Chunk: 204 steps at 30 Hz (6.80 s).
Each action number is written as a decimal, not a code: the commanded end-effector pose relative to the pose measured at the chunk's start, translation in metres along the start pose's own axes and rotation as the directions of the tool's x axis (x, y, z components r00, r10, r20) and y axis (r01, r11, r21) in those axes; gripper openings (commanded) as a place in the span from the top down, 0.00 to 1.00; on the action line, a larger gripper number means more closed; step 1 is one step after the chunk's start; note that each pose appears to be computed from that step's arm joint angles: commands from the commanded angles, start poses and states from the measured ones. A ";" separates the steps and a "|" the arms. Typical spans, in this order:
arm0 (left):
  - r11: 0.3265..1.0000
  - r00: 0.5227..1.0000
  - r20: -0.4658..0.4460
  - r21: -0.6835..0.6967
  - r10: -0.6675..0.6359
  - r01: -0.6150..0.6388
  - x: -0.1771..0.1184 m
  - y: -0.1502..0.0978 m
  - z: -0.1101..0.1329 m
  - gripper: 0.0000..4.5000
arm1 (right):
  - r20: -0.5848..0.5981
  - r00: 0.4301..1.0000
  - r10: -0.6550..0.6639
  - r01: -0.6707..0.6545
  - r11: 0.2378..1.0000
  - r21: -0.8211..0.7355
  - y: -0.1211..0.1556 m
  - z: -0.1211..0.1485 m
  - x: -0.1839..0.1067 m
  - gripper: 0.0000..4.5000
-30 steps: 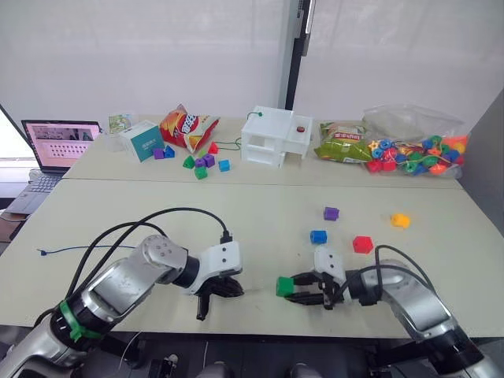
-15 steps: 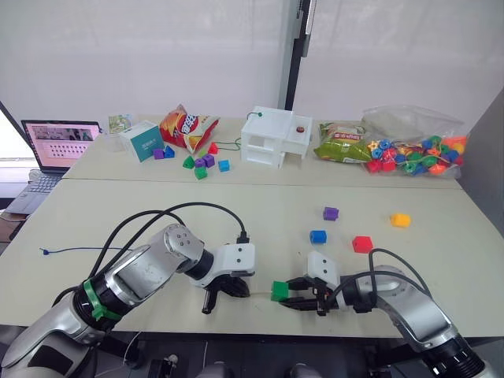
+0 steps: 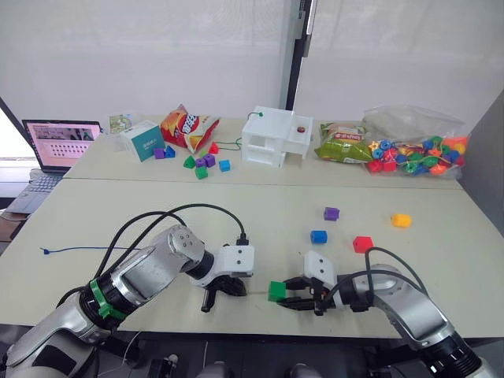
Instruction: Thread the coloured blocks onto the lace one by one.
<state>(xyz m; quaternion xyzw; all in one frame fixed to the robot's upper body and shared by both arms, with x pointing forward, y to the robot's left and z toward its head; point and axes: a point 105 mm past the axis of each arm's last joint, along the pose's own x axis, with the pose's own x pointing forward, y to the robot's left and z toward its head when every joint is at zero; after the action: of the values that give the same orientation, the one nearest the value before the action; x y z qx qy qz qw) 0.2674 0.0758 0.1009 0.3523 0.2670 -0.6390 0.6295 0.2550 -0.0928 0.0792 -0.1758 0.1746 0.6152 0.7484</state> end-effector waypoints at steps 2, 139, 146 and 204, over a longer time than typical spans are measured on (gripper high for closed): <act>0.999 1.000 0.010 0.040 -0.010 0.009 0.001 -0.003 0.009 1.00 | 0.030 0.999 0.012 -0.012 1.000 -0.028 0.003 0.011 0.001 0.74; 0.988 0.952 0.264 -0.006 0.153 -0.157 -0.032 0.017 -0.070 0.73 | -0.002 0.994 -0.113 0.111 0.983 -0.148 -0.007 0.005 -0.034 1.00; 0.939 0.941 0.074 -0.124 0.331 -0.321 -0.123 0.014 -0.172 0.73 | 0.001 0.995 -0.097 0.097 0.985 -0.146 -0.006 0.002 -0.042 1.00; 0.996 0.834 0.551 0.059 0.022 -0.065 0.035 0.014 0.031 0.84 | -0.067 0.996 -0.055 0.045 0.989 -0.138 -0.001 0.018 -0.026 1.00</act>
<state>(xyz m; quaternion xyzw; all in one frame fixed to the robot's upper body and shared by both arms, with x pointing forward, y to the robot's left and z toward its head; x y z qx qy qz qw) 0.2812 0.0320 0.0859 0.1774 0.0600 -0.7036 0.6854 0.2551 -0.1113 0.0980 -0.2520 0.1729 0.5918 0.7459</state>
